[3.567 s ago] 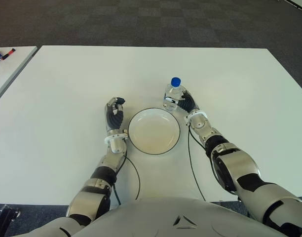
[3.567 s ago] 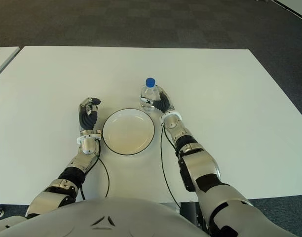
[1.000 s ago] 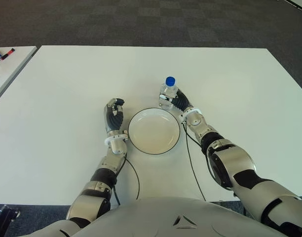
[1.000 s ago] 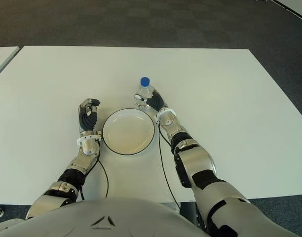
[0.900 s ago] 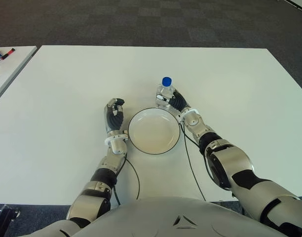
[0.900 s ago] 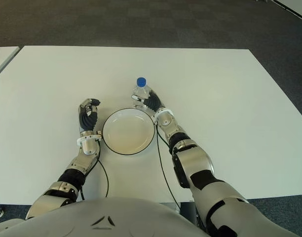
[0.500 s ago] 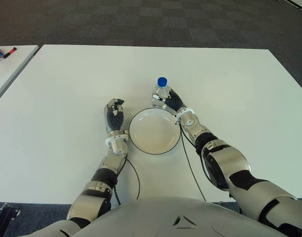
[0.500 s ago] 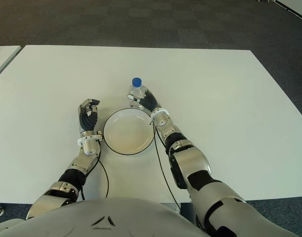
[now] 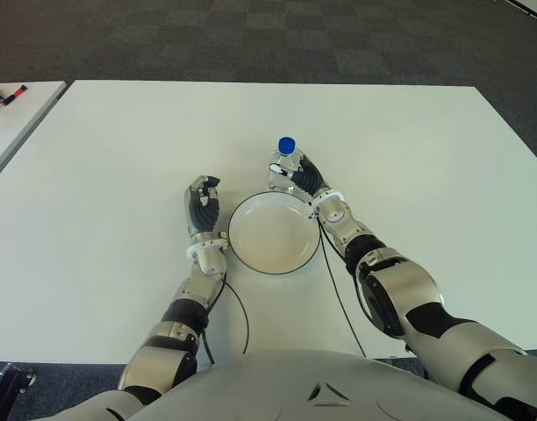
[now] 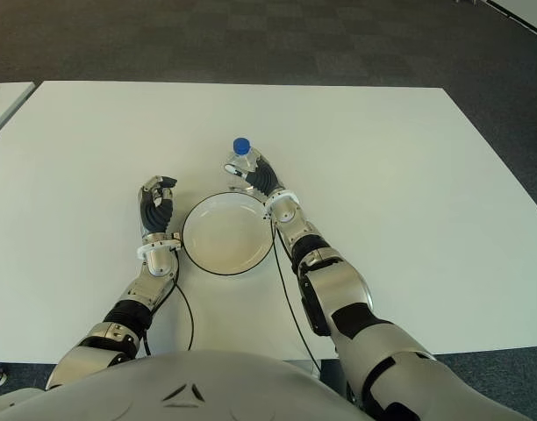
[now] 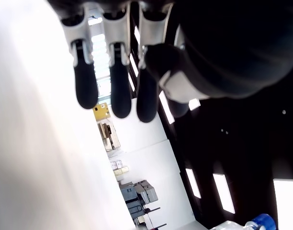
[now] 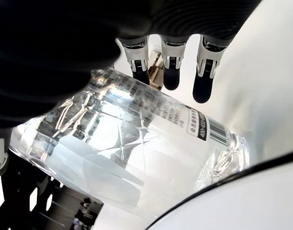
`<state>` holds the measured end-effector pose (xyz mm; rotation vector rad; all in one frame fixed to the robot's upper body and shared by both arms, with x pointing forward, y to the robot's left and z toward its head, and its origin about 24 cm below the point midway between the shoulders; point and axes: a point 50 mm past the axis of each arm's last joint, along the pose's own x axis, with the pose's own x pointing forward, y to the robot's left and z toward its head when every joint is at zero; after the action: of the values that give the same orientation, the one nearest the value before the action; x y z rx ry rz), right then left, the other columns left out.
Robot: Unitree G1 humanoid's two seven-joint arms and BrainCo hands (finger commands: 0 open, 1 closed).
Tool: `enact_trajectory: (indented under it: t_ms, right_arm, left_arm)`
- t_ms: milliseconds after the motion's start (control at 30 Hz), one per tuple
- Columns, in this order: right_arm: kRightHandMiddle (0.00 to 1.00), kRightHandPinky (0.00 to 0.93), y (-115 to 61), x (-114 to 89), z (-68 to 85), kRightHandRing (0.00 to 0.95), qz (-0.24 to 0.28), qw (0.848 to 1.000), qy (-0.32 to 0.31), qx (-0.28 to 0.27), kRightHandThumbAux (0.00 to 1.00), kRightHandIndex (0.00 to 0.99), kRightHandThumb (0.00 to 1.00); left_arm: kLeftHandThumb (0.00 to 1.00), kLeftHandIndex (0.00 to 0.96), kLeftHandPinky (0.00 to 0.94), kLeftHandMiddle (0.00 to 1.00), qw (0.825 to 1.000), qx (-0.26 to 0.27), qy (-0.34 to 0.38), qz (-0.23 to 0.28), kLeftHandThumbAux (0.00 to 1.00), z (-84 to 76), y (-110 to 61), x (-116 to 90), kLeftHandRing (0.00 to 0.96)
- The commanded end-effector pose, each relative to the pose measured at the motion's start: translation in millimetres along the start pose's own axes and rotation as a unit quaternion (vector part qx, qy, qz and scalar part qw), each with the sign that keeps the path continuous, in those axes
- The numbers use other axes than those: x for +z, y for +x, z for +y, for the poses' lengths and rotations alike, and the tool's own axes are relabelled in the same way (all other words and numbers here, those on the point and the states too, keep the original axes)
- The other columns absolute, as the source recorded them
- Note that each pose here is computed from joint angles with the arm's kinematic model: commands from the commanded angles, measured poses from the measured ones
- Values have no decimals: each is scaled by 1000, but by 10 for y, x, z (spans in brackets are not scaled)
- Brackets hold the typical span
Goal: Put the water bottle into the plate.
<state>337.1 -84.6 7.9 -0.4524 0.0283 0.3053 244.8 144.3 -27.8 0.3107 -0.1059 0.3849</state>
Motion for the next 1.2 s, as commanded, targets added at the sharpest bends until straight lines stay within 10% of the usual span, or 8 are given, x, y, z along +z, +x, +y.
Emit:
enact_trajectory:
  t_ms: [33,633,933,1200]
  right_arm:
    - [46,193,-10,0,26,79,-1,1000,10,-9,390,12,570]
    - [86,221,-27,-60,6,116,17,999,26,-11,408,57,575]
    - [314,358,-42,-88,-14,300,21,999,9,-36,579,350,708]
    - [386,401,-63,-121,-28,372,25,998,14,-53,699,418,721]
  left_arm:
    - [845,470,413,420,1000,7,19,0,672,22,1,-36,387]
    - [844,473,415,417,999,13,33,0,672,39,5,-66,374]
    - [842,470,380,414,999,8,45,9,674,45,11,-94,352]
    - [843,467,399,418,999,12,41,4,673,46,-3,-84,362]
